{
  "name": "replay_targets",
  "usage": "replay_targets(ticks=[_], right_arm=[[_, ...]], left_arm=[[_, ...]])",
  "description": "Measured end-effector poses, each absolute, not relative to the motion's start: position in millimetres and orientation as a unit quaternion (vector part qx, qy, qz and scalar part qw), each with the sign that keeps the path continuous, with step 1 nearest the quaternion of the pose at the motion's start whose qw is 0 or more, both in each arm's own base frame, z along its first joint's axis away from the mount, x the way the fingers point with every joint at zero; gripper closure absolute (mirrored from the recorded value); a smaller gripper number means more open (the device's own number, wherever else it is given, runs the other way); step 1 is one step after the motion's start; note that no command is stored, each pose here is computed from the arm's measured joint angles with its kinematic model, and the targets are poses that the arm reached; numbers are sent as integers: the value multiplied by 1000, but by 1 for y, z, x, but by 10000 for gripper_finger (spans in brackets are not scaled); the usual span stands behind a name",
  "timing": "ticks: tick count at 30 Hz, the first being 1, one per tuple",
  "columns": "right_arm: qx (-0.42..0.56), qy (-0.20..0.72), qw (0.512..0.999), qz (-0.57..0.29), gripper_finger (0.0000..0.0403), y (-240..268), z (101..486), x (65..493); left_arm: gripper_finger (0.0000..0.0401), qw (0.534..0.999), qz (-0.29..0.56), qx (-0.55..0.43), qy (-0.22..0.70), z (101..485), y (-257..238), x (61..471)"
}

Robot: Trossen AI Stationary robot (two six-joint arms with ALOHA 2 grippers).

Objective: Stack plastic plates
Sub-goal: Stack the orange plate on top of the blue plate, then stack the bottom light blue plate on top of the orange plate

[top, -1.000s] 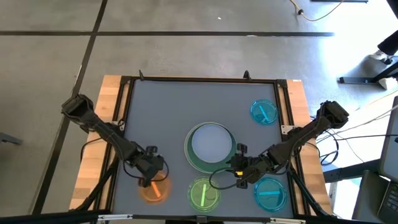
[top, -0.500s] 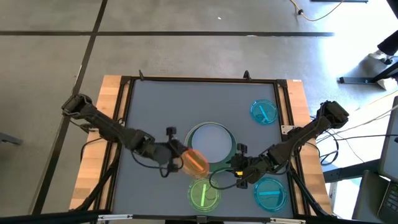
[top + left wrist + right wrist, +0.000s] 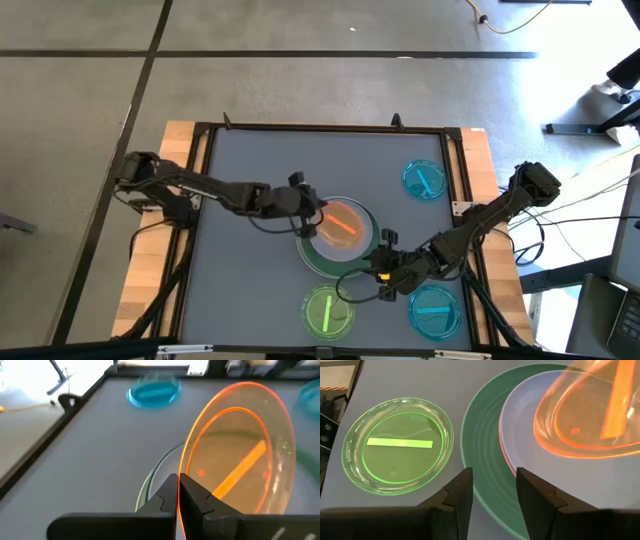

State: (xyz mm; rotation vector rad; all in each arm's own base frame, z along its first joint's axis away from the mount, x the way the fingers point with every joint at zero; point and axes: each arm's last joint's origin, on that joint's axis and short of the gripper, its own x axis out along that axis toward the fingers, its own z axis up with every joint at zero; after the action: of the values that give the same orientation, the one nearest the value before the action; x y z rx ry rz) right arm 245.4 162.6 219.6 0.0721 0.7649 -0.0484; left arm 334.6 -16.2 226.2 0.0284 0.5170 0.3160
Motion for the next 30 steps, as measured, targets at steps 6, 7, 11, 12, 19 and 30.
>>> replay_targets(ticks=[6,7,11,12,19,30], right_arm=[[43,373,926,-26,262,163,220,245],[43,373,926,-27,262,163,220,245],[43,373,926,-27,262,163,220,245],[43,373,926,-27,262,163,220,245],[53,393,918,5,262,166,219,243],[131,491,861,-4,262,195,213,191]], left_arm=[[390,950,122,5,287,198,-8,347],[382,949,118,3,292,194,-8,349],[344,945,113,-1,307,187,-6,350],[335,946,112,-1,306,189,-6,349],[312,951,81,27,296,212,-30,336],[311,958,6,84,273,225,-95,318]])
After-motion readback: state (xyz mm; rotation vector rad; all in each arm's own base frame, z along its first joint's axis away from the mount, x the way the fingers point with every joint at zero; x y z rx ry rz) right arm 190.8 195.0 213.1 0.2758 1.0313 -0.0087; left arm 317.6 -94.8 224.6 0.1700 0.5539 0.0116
